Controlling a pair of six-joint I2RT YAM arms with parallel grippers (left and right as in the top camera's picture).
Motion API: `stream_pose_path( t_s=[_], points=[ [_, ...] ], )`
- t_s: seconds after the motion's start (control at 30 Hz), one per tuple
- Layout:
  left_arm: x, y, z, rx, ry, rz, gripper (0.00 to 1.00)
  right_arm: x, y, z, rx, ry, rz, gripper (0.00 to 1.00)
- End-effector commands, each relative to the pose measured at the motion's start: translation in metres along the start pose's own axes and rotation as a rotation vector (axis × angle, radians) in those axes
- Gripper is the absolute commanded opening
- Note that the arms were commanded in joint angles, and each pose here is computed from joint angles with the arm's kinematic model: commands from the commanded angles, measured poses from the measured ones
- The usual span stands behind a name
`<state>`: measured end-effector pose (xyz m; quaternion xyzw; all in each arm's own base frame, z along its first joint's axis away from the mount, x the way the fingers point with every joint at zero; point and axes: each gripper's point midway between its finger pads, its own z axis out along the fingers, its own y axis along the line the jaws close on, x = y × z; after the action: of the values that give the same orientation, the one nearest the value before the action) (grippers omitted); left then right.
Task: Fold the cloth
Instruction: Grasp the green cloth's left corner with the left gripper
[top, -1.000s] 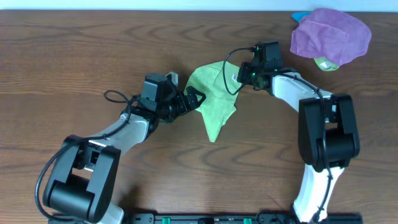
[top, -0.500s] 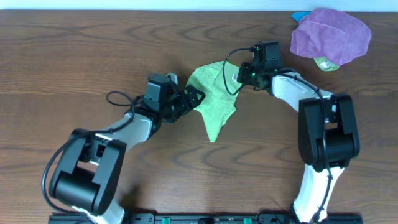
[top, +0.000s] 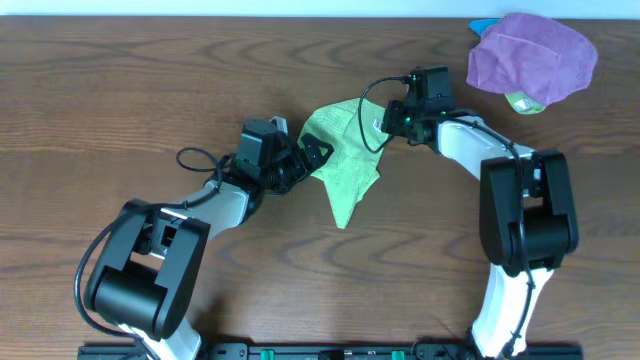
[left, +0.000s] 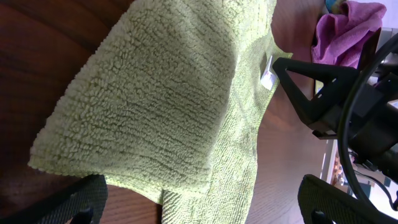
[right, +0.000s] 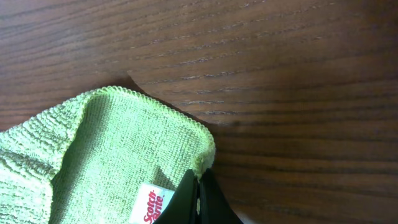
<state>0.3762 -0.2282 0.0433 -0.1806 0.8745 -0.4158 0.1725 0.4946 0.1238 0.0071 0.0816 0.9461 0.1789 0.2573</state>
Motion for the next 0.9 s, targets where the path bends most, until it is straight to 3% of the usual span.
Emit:
stream_pose_path(
  t_s=[0.0,0.2,0.5,0.6,0.7,0.87],
  points=[
    [-0.002,-0.0006,0.0045,-0.009,-0.012,0.003,0.99,0.0039,-0.0077,0.0041,0.014,0.012,0.011,0.01],
    [0.0007,-0.0007,0.0075,-0.024,-0.024,0.015,1.0,0.0039,-0.0077,0.0041,0.014,0.012,0.011,0.01],
    [-0.0031,-0.0008,0.0084,-0.035,-0.055,0.024,0.73,0.0041,-0.0076,0.0042,0.014,0.013,0.011,0.01],
    [-0.0049,-0.0006,0.0083,-0.038,-0.065,0.025,0.54,0.0042,-0.0076,0.0042,0.014,0.013,0.011,0.01],
    [-0.0056,-0.0002,0.0082,-0.04,-0.069,0.025,0.41,0.0042,-0.0073,0.0042,0.013,0.013,0.01,0.01],
    [-0.0075,-0.0004,0.0081,-0.041,-0.078,0.027,0.06,0.0044,-0.0069,0.0043,0.013,0.013,0.009,0.01]
  ],
)
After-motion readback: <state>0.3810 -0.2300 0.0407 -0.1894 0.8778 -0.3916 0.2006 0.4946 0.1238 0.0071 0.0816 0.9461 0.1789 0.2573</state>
